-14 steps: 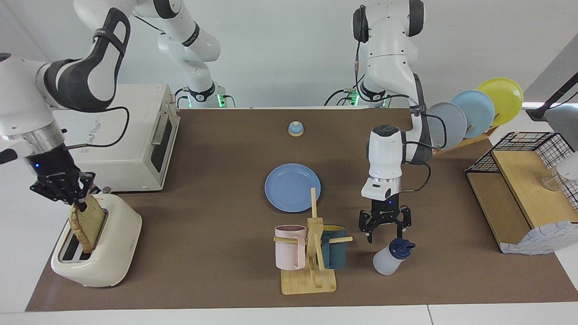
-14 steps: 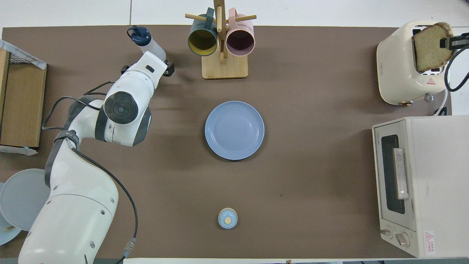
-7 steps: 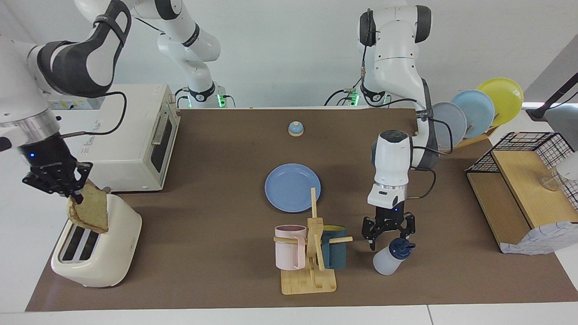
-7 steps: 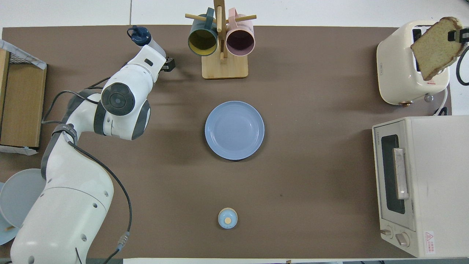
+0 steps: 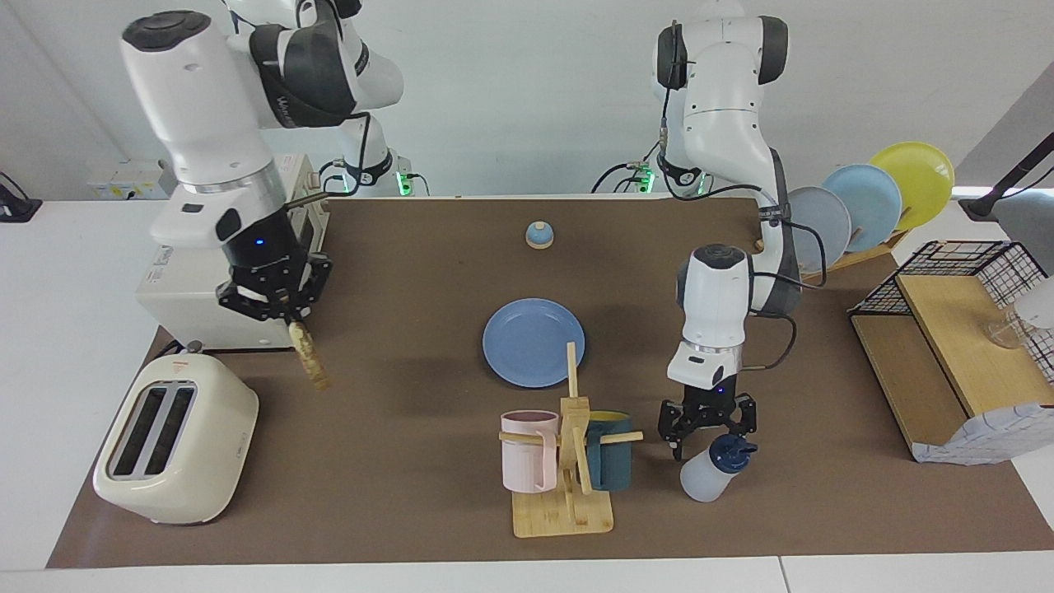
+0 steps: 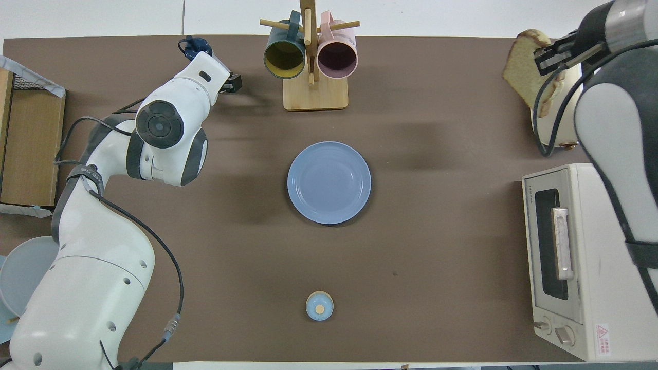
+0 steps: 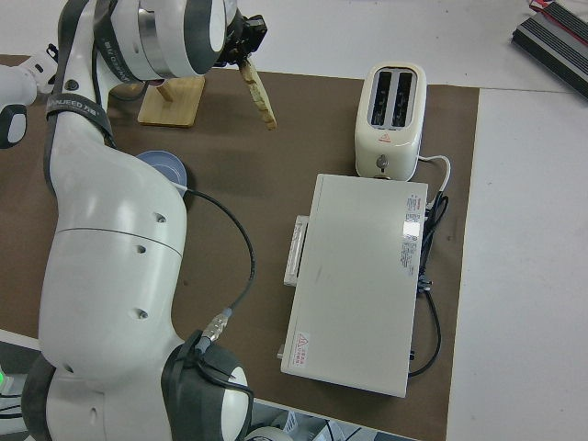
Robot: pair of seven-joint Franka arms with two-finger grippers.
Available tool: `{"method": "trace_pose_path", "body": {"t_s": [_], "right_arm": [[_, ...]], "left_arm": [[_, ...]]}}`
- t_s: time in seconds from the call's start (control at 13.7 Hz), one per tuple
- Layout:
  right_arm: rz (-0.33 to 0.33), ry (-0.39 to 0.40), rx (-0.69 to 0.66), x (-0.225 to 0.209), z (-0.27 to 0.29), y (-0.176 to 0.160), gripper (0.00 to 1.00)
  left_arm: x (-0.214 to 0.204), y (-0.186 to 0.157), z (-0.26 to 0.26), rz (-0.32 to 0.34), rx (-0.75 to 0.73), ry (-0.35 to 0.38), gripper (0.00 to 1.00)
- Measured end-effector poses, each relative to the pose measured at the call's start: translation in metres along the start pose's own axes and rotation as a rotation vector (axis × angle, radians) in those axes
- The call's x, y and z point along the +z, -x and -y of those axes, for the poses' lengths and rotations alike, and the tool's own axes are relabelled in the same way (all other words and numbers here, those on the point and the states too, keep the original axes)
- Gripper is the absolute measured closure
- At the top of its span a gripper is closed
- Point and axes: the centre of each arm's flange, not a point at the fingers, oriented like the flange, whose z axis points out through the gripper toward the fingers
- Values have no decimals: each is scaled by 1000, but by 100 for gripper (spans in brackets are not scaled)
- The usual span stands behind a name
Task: Put bread on plate and add seasoning
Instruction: 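Grasp the bread slice from the toaster with the right gripper, then lower the bread onto the blue plate while the left gripper grasps the bottle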
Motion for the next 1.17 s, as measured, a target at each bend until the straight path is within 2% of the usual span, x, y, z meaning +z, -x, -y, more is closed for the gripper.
{"method": "trace_pose_path", "body": {"t_s": [0.22,0.37,0.51,0.66,0.88,1.17], "right_arm": [[3,-60,202,26,132,-15,93],[-14,-105,318,48,182,-10,93],[-17,-199,460,70,192,0,93],[-41,-232,545,85,210,6,93],[-72,-253,576,110,255,17,93],[-81,-251,581,138,264,31,93]], "left_arm": [[0,-8,4,-8,-10,13,0],[2,-12,10,-11,2,18,0],[6,-15,9,-16,8,20,0],[6,-14,3,-15,12,29,0],[6,-14,0,-15,13,33,0],[6,-15,1,-17,12,33,2]]}}
